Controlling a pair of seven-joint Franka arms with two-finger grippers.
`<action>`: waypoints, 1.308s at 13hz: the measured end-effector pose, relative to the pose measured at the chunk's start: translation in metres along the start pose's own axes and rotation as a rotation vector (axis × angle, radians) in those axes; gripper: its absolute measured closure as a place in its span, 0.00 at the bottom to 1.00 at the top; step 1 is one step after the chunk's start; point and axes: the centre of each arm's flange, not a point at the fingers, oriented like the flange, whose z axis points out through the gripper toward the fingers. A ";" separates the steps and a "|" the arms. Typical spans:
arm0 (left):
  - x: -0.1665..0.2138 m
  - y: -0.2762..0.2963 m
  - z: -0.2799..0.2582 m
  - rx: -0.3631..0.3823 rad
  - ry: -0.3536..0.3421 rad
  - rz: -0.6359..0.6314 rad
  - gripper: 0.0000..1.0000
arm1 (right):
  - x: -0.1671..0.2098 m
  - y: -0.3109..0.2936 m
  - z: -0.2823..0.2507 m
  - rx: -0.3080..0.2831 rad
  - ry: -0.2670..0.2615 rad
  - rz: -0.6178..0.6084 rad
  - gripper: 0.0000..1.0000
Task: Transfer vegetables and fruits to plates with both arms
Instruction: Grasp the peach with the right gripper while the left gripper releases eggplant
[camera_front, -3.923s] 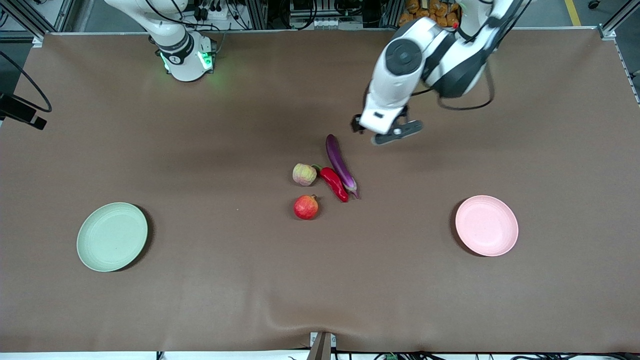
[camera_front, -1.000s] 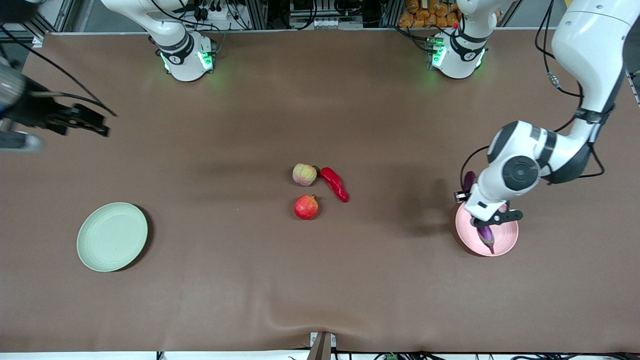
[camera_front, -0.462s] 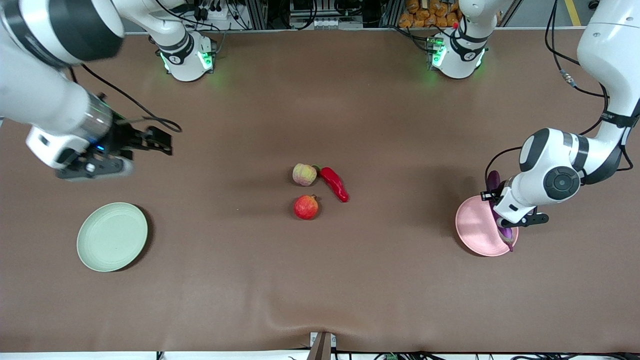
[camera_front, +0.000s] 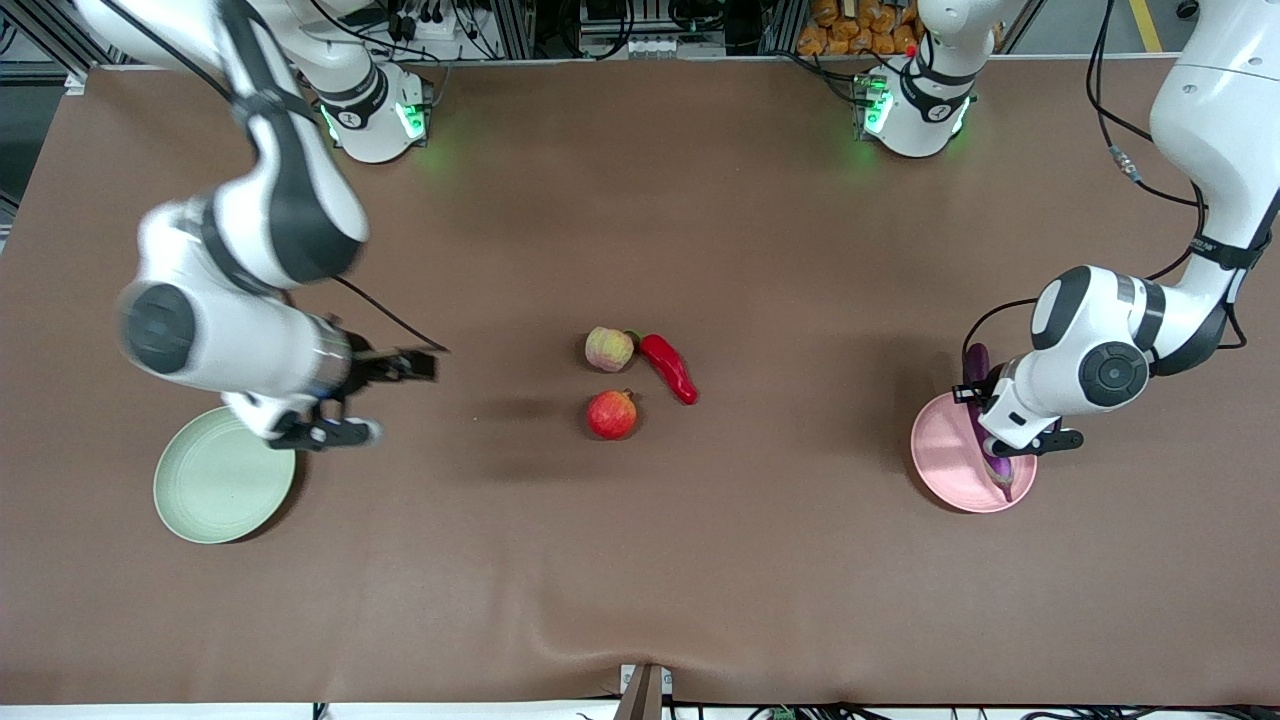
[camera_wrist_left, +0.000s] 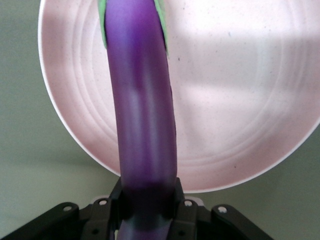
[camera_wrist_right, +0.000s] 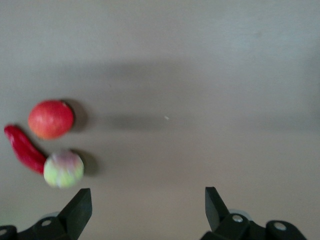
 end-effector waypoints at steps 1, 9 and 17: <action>0.001 0.000 -0.001 0.000 0.002 -0.001 0.53 | 0.002 -0.024 0.023 -0.003 0.013 0.051 0.00; 0.004 0.018 -0.069 0.013 0.091 0.002 0.00 | -0.051 -0.157 0.119 -0.054 -0.004 0.095 0.00; -0.007 0.063 -0.190 -0.002 0.110 -0.027 0.00 | -0.090 -0.192 0.216 -0.082 0.014 0.175 0.00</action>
